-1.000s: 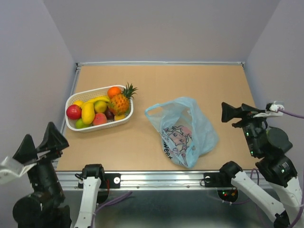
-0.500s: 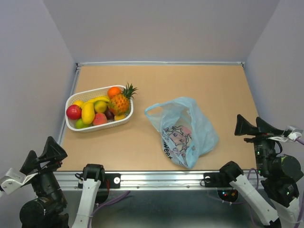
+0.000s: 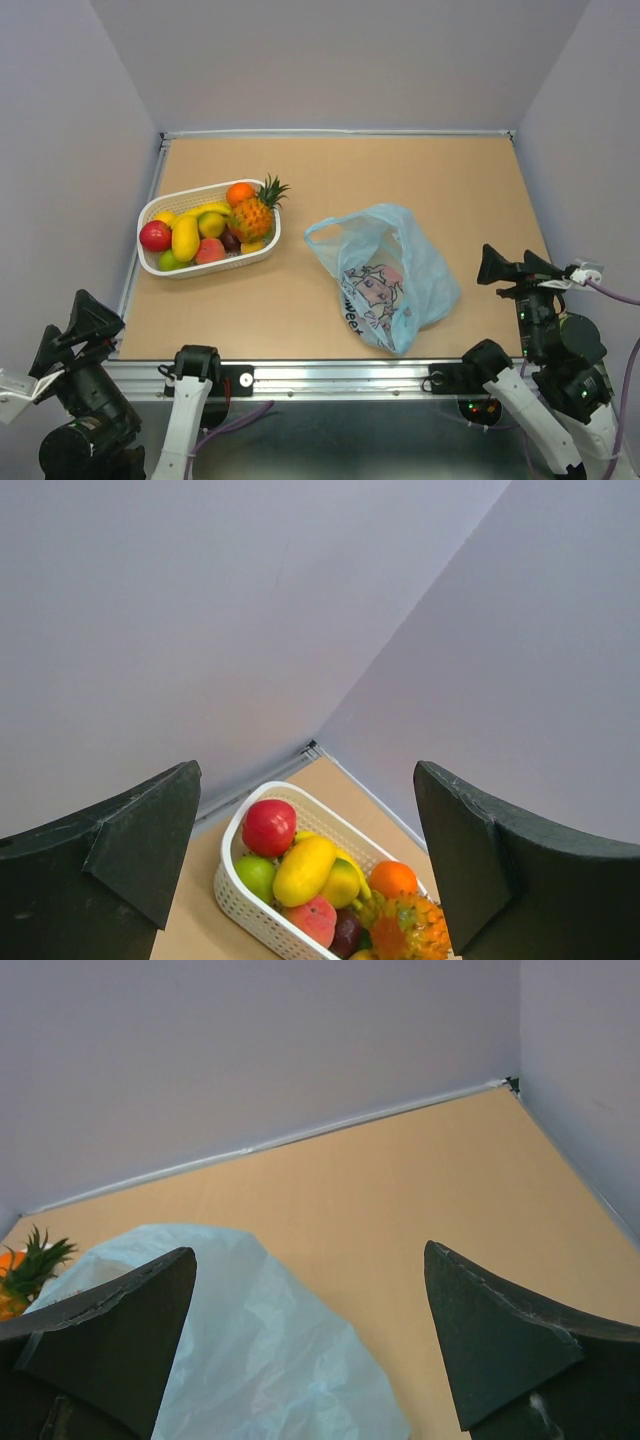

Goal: Untie the knot of the plastic bag and take out the fruit

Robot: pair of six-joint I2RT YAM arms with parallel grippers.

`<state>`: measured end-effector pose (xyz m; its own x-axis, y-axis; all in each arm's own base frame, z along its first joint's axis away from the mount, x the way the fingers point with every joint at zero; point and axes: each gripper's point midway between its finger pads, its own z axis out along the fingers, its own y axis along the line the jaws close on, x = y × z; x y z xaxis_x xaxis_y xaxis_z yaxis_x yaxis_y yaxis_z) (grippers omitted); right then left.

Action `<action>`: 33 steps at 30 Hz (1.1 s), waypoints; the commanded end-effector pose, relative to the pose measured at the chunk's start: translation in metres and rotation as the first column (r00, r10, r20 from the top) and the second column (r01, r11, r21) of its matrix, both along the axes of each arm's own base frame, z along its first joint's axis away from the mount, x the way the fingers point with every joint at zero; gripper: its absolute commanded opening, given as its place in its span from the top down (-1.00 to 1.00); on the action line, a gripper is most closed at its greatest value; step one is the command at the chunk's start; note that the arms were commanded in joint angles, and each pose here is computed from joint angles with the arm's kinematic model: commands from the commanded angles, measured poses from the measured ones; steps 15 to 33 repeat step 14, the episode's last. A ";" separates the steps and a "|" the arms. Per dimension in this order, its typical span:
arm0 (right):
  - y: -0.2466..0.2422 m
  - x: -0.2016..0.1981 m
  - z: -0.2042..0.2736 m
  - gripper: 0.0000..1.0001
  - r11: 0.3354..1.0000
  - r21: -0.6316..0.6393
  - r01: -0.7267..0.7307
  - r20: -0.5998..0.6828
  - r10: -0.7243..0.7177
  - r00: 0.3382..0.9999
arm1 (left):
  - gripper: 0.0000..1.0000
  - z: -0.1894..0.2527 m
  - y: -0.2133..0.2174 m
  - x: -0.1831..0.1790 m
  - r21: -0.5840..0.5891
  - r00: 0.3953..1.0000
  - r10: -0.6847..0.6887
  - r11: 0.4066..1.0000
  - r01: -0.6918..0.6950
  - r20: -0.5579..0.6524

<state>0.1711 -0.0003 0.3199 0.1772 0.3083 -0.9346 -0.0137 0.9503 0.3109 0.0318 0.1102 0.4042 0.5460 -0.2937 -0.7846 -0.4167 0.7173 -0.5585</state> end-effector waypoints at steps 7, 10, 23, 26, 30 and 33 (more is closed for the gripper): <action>0.001 0.004 -0.009 -1.00 1.000 -0.008 0.009 0.000 -0.009 1.000 | -0.96 0.000 0.007 -0.048 -0.036 0.971 0.017 0.999 -0.009 0.237; 0.003 0.006 -0.012 -1.00 1.000 -0.009 0.006 -0.005 -0.006 1.000 | -0.96 0.001 0.005 -0.045 -0.028 0.971 0.004 1.000 0.002 0.238; 0.004 0.006 -0.012 -1.00 1.000 -0.008 0.001 -0.004 -0.001 1.000 | -0.96 0.001 0.002 -0.036 -0.016 0.972 -0.012 1.000 0.016 0.236; 0.004 0.006 -0.012 -1.00 1.000 -0.008 0.001 -0.004 -0.001 1.000 | -0.96 0.001 0.002 -0.036 -0.016 0.972 -0.012 1.000 0.016 0.236; 0.004 0.006 -0.012 -1.00 1.000 -0.008 0.001 -0.004 -0.001 1.000 | -0.96 0.001 0.002 -0.036 -0.016 0.972 -0.012 1.000 0.016 0.236; 0.004 0.006 -0.012 -1.00 1.000 -0.008 0.001 -0.004 -0.001 1.000 | -0.96 0.001 0.002 -0.036 -0.016 0.972 -0.012 1.000 0.016 0.236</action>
